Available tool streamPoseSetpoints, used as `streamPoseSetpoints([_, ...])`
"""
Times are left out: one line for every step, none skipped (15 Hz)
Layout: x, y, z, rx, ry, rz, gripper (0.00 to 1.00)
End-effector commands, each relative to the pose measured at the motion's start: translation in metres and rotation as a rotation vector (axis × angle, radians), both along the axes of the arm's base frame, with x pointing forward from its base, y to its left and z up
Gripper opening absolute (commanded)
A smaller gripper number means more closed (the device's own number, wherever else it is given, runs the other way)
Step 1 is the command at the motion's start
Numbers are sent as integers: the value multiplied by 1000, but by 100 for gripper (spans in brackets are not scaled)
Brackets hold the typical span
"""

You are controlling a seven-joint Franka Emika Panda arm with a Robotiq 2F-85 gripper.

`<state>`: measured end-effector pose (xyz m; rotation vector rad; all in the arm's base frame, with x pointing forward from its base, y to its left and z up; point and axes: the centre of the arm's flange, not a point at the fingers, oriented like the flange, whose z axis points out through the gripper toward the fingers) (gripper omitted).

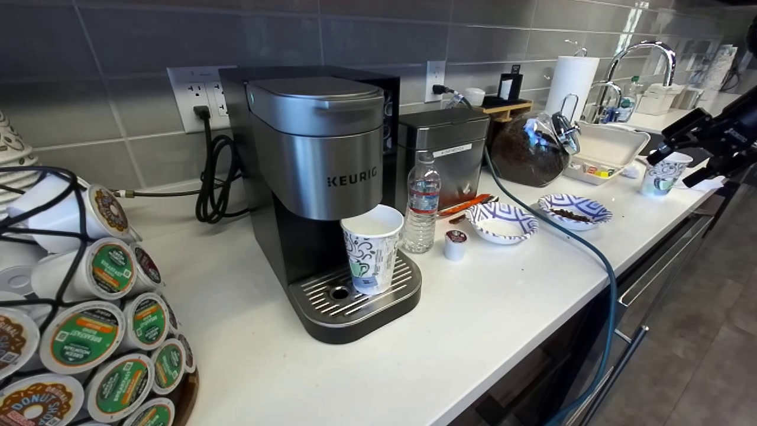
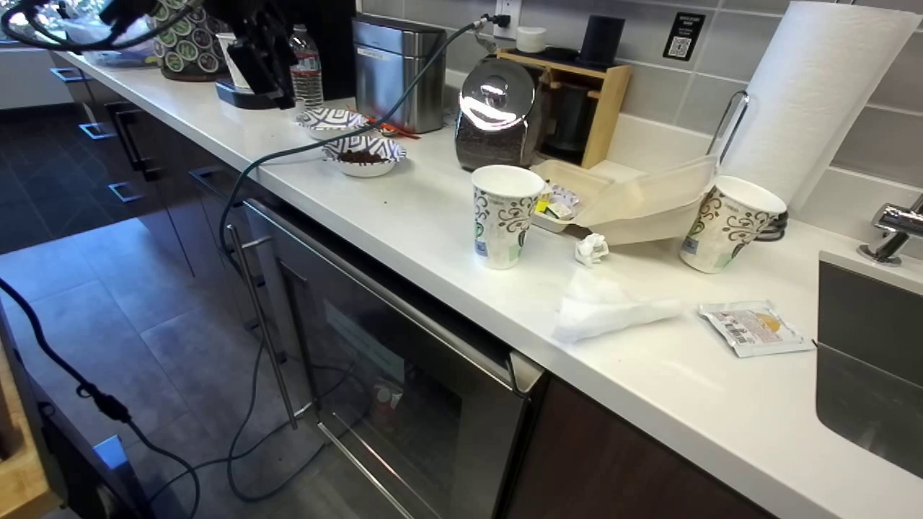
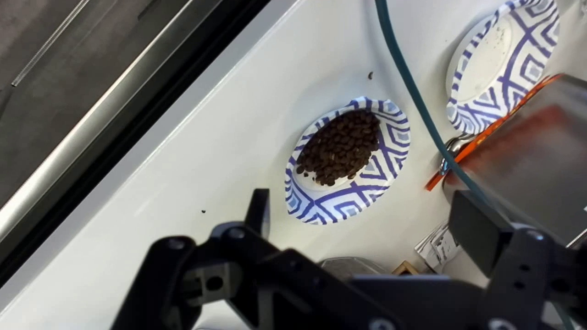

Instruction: Pick up the bowl on the right and stack it in the other bowl on the left

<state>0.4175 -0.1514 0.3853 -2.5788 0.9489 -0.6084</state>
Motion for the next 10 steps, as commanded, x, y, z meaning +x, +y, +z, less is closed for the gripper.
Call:
streamPoseSetpoints([41, -33, -30, 58, 29, -39, 100])
streamPoseSetpoints([48, -38, -37, 73, 42, -35, 100])
streamPoseSetpoints([53, -42, -44, 90, 59, -29, 100])
streamPoseSetpoints([61, -44, -54, 94, 86, -14, 100])
streamPoseSetpoints([66, -45, -60, 104, 104, -1, 100])
streamPoseSetpoints([72, -47, -68, 112, 122, 13, 100])
streamPoseSetpoints([78, -49, -76, 116, 139, 22, 100])
streamPoseSetpoints([81, -51, -84, 125, 158, 24, 100])
streamPoseSetpoints([84, -52, -87, 129, 167, 12, 100])
streamPoseSetpoints([63, -39, -70, 112, 144, 11, 100])
